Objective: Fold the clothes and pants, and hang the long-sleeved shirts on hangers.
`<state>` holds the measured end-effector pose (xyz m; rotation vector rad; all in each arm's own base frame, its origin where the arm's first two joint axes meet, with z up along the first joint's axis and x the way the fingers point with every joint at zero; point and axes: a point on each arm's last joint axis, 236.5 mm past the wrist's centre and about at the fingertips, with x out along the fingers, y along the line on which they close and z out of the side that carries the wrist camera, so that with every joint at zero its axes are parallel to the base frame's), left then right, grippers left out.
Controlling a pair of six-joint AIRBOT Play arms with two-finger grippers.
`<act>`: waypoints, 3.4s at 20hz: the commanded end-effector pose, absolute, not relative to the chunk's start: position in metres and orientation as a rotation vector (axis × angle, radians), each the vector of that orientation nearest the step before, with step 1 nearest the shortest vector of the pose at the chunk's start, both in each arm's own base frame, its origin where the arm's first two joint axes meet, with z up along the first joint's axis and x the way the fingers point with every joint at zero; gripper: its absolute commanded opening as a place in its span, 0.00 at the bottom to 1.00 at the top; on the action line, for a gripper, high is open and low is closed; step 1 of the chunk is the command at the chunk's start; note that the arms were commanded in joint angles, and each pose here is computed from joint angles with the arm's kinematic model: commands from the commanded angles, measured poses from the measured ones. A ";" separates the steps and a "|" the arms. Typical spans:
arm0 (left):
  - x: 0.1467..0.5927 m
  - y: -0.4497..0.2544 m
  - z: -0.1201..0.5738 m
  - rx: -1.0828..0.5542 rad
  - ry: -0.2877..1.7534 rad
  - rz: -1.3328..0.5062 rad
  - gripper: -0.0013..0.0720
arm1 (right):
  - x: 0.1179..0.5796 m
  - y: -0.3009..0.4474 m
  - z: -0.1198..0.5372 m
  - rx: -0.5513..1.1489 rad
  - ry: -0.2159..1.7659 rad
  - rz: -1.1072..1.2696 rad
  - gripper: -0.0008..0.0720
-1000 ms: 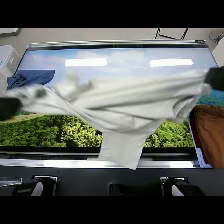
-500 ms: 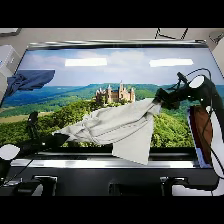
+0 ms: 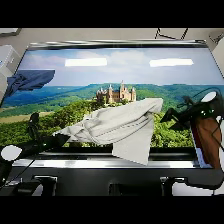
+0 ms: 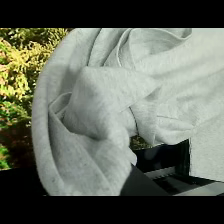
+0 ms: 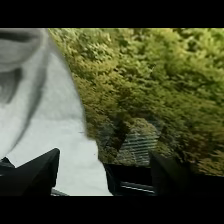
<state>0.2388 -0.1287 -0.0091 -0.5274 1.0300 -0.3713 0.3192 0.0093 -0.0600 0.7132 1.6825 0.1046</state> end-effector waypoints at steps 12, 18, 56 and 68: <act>0.254 -0.124 0.013 -0.503 0.960 -0.372 0.05 | 0.340 0.125 -0.071 0.727 1.515 0.338 0.08; 0.326 -0.059 0.335 -0.276 0.125 -0.284 0.04 | 0.425 0.063 0.307 0.185 0.494 0.337 0.08; 0.405 0.002 -0.015 -0.713 1.046 -0.013 0.84 | 0.522 0.022 0.058 0.737 1.110 0.037 0.83; 0.272 0.026 -0.096 -0.925 1.480 -0.131 0.61 | 0.352 -0.056 -0.017 0.662 1.709 -0.077 0.77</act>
